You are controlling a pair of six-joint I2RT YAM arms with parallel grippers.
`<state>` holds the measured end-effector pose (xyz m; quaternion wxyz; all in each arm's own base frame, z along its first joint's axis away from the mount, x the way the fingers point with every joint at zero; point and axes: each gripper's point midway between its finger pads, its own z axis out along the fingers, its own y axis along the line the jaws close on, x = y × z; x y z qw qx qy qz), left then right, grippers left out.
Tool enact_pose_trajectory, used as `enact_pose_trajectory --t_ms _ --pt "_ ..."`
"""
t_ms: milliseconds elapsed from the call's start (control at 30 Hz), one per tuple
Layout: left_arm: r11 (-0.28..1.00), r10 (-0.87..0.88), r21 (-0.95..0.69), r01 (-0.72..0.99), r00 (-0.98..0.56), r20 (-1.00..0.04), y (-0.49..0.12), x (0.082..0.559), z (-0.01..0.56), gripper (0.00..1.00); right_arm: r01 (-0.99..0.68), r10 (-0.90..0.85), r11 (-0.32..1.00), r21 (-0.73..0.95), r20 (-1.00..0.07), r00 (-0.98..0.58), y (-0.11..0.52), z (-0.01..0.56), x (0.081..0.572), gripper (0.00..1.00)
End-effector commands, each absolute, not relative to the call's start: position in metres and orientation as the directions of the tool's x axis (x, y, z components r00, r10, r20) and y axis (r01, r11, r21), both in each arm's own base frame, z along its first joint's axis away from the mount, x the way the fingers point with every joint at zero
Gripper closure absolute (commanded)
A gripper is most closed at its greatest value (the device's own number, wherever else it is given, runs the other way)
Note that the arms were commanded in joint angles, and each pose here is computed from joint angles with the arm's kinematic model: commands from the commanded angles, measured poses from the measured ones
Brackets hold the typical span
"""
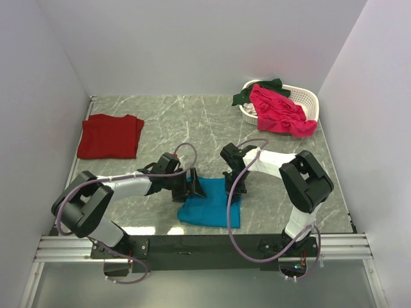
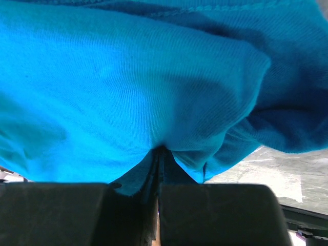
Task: Fold and stack the t-shirts
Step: Neatly place the folded tshirt to the corner
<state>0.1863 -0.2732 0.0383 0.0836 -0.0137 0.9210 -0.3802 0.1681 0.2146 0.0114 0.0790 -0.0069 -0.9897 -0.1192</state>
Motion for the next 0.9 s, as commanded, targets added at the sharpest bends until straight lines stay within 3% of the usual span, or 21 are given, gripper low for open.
enact_pose_trajectory --t_ms 0,200,300,333,400,500,567,800,867 --pt "0.83 -0.049 -0.558 -0.006 -0.997 -0.062 -0.25 0.16 -0.009 0.14 0.014 -0.003 0.991 0.136 0.123 -0.992 0.202 -0.022 0.174 1.0" --pt "0.851 -0.005 -0.524 0.022 -0.999 -0.051 -0.258 0.155 -0.015 0.23 0.017 -0.001 0.99 0.14 0.126 -0.992 0.203 -0.022 0.174 1.0" --pt "0.87 0.001 -0.492 0.019 -0.999 -0.038 -0.256 0.154 -0.021 0.36 0.016 -0.002 0.99 0.141 0.129 -0.992 0.204 -0.024 0.174 1.0" --pt "0.881 0.001 -0.473 0.011 -1.0 -0.021 -0.253 0.152 -0.026 0.44 0.016 -0.003 0.989 0.146 0.127 -0.992 0.205 -0.023 0.175 1.0" --pt "0.896 -0.009 -0.445 0.002 -1.0 -0.024 -0.249 0.154 -0.03 0.51 0.016 -0.003 0.989 0.146 0.125 -0.992 0.205 -0.023 0.175 1.0" --pt "0.919 -0.019 -0.395 -0.009 -1.0 -0.021 -0.242 0.156 -0.035 0.72 0.009 -0.009 0.989 0.148 0.12 -0.993 0.207 -0.021 0.178 1.0" --pt "0.932 -0.021 -0.363 -0.012 -1.0 -0.02 -0.239 0.159 -0.036 0.99 0.007 -0.011 0.988 0.152 0.115 -0.993 0.208 -0.019 0.181 1.0" --pt "0.975 -0.002 -0.22 0.021 -0.995 -0.102 -0.219 0.192 -0.025 1.0 -0.015 -0.024 0.987 0.159 0.058 -0.998 0.211 0.001 0.198 1.0" --pt "0.984 0.0 -0.176 0.03 -0.985 -0.17 -0.207 0.217 -0.012 1.0 -0.014 -0.021 0.987 0.158 0.039 -0.999 0.21 0.008 0.204 1.0"
